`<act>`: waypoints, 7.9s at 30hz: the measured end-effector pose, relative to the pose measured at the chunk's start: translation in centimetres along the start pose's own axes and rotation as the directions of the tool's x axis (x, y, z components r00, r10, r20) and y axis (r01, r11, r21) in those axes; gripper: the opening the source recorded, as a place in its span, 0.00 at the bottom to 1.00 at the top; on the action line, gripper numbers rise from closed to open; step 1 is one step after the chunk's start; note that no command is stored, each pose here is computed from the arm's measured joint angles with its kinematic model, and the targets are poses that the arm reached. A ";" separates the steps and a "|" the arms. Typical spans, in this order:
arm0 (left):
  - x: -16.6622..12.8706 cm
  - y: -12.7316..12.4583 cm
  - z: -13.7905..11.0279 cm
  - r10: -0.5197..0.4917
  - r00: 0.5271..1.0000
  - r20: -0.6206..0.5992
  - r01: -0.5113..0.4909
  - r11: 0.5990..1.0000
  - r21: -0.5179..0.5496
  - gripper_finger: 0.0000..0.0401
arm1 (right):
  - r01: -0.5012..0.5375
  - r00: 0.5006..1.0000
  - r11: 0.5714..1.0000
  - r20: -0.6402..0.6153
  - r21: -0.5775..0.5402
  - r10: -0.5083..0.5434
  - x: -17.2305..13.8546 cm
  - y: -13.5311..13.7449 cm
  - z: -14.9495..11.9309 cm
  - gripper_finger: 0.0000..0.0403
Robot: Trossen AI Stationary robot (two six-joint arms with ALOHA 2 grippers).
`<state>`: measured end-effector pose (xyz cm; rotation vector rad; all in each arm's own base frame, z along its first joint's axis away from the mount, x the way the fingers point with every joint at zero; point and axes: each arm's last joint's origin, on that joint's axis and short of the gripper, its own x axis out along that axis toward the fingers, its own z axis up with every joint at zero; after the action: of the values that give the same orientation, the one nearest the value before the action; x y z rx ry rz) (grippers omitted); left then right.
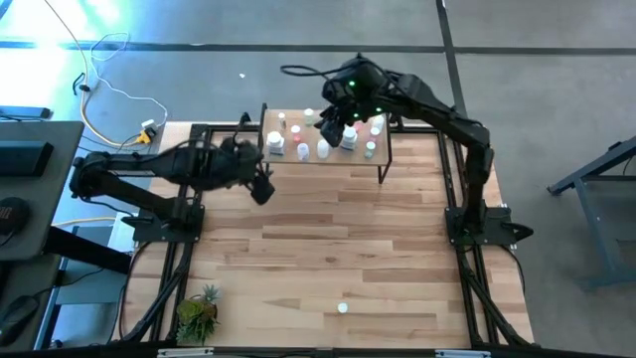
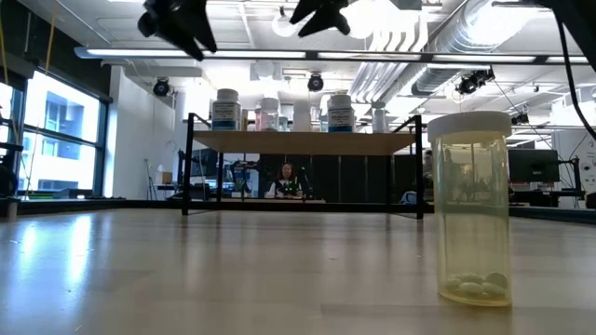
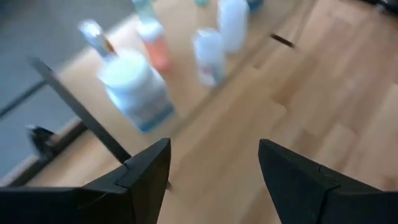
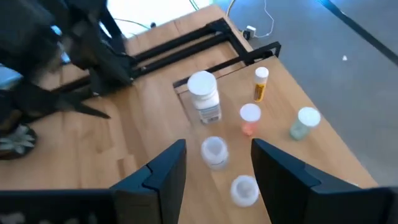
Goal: Pick and place medicine bottles onto shelf by color
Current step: Put the yellow pill on the shelf
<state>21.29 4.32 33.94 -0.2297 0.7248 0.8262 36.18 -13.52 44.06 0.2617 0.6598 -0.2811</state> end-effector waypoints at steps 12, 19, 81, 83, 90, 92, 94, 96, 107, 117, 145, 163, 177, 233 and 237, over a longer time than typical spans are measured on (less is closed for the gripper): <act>-0.1 -4.8 -5.4 -0.319 0.943 0.095 0.321 0.947 -0.006 0.58 | -0.064 0.996 0.997 -0.069 -0.054 0.060 -4.3 5.2 -1.8 0.43; -0.1 -7.6 -7.0 -0.524 0.832 0.183 0.518 0.851 0.083 0.58 | -0.004 0.997 0.996 -0.081 -0.095 -0.003 -4.7 9.9 -3.3 0.43; -4.4 -7.0 -9.2 -0.656 0.720 0.229 0.604 0.753 0.260 0.58 | -0.083 0.873 0.993 -0.486 -0.080 0.034 1.4 23.5 -22.0 0.43; -4.4 -7.0 -9.2 -0.656 0.719 0.229 0.604 0.753 0.260 0.58 | -0.084 0.872 0.994 -0.488 -0.071 0.039 1.4 23.6 -22.6 0.43; -4.4 -7.0 -9.2 -0.656 0.720 0.229 0.604 0.753 0.260 0.58 | -0.096 0.860 0.994 -0.508 -0.061 0.051 1.7 24.3 -24.5 0.43; -4.4 -7.0 -9.2 -0.656 0.719 0.229 0.604 0.753 0.260 0.58 | -0.109 0.863 0.992 -0.501 -0.060 0.064 1.8 24.6 -24.8 0.43; -4.4 -7.0 -9.2 -0.656 0.719 0.229 0.604 0.753 0.260 0.58 | -0.114 0.868 0.991 -0.493 -0.064 0.068 1.9 24.7 -25.1 0.43; -4.4 -7.0 -9.2 -0.656 0.719 0.229 0.604 0.753 0.260 0.58 | -0.130 0.874 0.988 -0.480 -0.082 0.075 1.8 25.0 -25.2 0.43; -4.4 -7.0 -9.1 -0.656 0.719 0.229 0.607 0.754 0.252 0.58 | -0.307 0.891 0.917 -0.416 -0.254 0.183 2.4 27.6 -26.1 0.43; -4.4 -7.0 -9.1 -0.656 0.719 0.229 0.607 0.754 0.251 0.58 | -0.329 0.875 0.890 -0.455 -0.315 0.162 4.3 29.2 -28.6 0.43; -4.4 -7.0 -9.2 -0.657 0.719 0.228 0.608 0.753 0.252 0.58 | -0.384 0.848 0.837 -0.508 -0.390 0.152 8.8 30.7 -32.4 0.43; -4.4 -7.0 -9.1 -0.656 0.719 0.228 0.608 0.753 0.252 0.58 | -0.356 0.843 0.874 -0.518 -0.332 0.146 9.2 30.7 -32.6 0.23; -4.8 -4.6 -7.6 -0.623 0.715 0.317 0.599 0.780 0.182 0.58 | -0.327 0.852 0.921 -0.487 -0.209 0.192 8.6 28.7 -28.9 0.24; 1.3 6.2 -3.2 -0.132 0.923 0.362 0.142 0.990 -0.002 0.58 | 0.175 0.981 0.958 0.121 -0.227 -0.150 -0.6 -2.6 -4.0 0.24; 1.4 6.5 -3.2 -0.114 0.925 0.362 0.131 0.991 -0.022 0.58 | 0.216 0.970 0.946 0.163 -0.242 -0.180 -1.5 -3.8 -3.2 0.24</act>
<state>15.56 8.09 31.18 -0.1561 0.3419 0.7397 31.99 -15.82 42.03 -0.0753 0.5778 -0.3990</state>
